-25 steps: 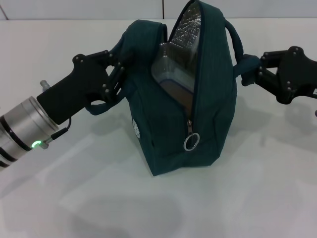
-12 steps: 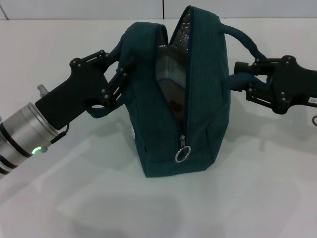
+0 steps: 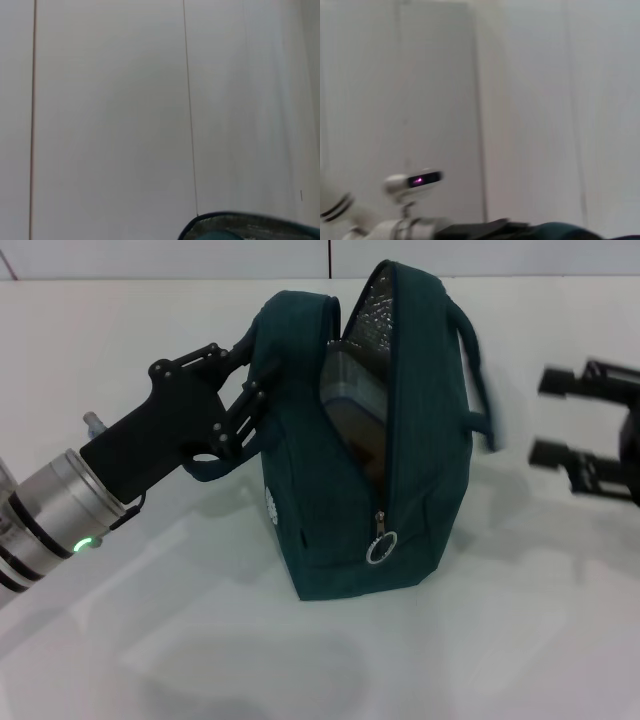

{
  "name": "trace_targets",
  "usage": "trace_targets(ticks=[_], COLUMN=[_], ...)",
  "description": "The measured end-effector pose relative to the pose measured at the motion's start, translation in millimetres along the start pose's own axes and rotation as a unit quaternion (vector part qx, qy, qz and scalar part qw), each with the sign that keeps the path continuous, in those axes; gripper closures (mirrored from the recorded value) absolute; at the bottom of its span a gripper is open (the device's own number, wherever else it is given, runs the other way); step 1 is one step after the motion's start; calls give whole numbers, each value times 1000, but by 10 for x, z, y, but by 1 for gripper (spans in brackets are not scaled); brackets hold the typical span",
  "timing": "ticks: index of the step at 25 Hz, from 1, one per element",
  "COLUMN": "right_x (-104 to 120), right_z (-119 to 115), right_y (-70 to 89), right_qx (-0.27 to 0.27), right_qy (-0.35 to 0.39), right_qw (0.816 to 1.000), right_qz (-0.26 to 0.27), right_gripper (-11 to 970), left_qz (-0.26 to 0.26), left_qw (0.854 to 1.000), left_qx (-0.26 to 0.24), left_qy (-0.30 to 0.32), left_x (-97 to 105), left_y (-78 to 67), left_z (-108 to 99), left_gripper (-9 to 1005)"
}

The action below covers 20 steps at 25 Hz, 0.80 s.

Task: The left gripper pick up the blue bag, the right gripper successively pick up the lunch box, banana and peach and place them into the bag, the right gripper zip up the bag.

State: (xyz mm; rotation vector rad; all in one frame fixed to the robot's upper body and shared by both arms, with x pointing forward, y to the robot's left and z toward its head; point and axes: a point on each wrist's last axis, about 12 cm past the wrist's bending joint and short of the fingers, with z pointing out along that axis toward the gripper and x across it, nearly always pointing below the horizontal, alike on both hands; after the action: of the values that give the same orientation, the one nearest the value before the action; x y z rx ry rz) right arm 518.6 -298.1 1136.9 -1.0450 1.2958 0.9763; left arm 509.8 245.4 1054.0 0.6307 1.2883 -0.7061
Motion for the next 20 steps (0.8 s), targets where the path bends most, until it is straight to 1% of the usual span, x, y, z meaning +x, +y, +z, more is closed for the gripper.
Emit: trace_targets(ticks=[1, 4, 6, 8, 9, 10, 13, 15, 17, 20], right_x=[-7, 11, 51, 124, 174, 174, 344, 389, 427, 470], right_z=[-43, -78, -30, 87, 182, 182, 526, 628, 729, 828], right_y=[27, 94, 114, 106, 100, 100, 104, 102, 80, 37], right_qx=[-11, -50, -79, -96, -105, -105, -126, -134, -133, -117], right_qy=[7, 32, 60, 87, 101, 101, 132, 140, 144, 142], right_qw=[1000, 998, 995, 991, 989, 989, 982, 979, 978, 980], right_qz=[-2, 0, 8, 22, 29, 29, 50, 58, 67, 81], right_gripper=[298, 288, 281, 279, 280, 281, 284, 284, 284, 284], left_qz=[0, 1, 2, 2, 2, 2, 1, 1, 0, -1], left_qw=[1000, 1000, 1000, 1000, 1000, 1000, 1000, 1000, 1000, 1000], left_qx=[0, 1, 3, 4, 4, 5, 5, 7, 10, 12], left_qy=[0, 0, -1, 0, 0, 0, -1, -3, -6, -7], left_x=[0, -4, -8, -9, -8, -8, -9, -11, -13, -14], left_y=[1, 5, 7, 7, 6, 6, 1, -8, -20, -32], left_z=[0, 13, 28, 32, 32, 32, 34, 26, 14, 5], left_gripper=[689, 689, 688, 688, 688, 688, 688, 688, 688, 687])
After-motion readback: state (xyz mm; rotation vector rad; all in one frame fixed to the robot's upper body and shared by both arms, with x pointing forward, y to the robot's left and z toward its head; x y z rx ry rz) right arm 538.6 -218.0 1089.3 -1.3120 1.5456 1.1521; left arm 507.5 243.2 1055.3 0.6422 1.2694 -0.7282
